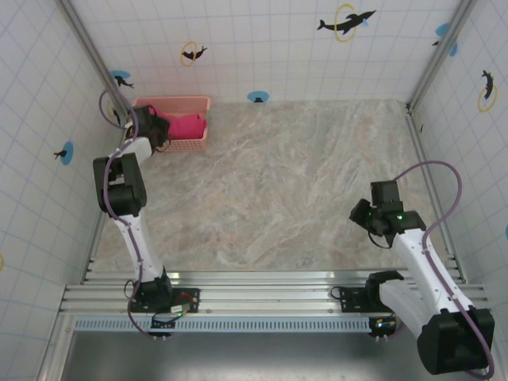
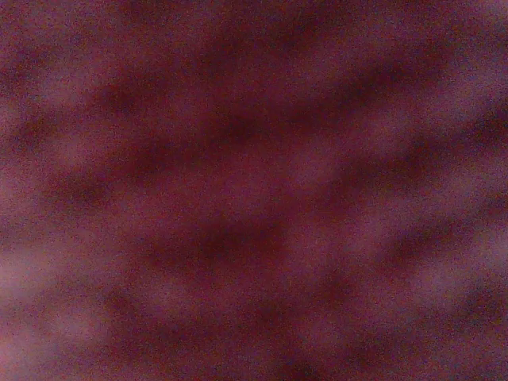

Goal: Roll up the long pants

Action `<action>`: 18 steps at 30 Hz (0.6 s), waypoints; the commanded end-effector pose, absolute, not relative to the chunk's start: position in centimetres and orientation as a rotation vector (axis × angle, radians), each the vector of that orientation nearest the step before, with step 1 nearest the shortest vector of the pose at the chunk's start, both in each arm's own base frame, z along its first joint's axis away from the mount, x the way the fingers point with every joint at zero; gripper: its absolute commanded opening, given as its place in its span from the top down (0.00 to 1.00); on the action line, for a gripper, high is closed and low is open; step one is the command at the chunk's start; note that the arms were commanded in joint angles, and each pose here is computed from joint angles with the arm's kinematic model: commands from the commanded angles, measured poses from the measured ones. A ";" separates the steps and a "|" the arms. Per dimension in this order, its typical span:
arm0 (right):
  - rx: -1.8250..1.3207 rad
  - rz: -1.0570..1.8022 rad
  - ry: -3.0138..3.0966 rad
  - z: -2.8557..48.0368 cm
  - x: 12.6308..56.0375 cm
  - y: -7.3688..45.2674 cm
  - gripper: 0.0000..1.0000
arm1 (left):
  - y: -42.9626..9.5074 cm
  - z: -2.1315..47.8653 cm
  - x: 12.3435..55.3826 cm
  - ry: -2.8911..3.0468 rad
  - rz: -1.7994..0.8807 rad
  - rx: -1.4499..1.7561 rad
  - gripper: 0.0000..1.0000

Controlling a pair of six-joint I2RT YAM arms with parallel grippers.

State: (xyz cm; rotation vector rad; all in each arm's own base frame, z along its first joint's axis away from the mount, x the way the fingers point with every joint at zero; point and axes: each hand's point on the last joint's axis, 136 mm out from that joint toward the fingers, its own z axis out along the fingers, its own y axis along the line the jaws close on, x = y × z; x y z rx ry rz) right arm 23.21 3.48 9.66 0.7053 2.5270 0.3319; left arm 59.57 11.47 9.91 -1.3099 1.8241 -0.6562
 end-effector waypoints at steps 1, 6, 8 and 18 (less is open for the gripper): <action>0.679 0.303 2.525 10.6 23.4 3.4 0.52 | 12.1 11.3 58.1 1.871 -0.562 -1.368 0.99; 0.672 0.313 2.534 10.6 23.5 3.6 0.51 | 11.2 9.1 54.5 2.090 -0.473 -1.564 0.51; 0.660 0.315 2.533 10.7 23.7 3.7 0.51 | 11.2 9.7 53.5 2.164 -0.422 -1.586 0.47; 0.606 0.327 2.526 10.3 24.3 4.1 0.51 | 12.0 12.8 49.4 2.276 -0.219 -1.801 0.03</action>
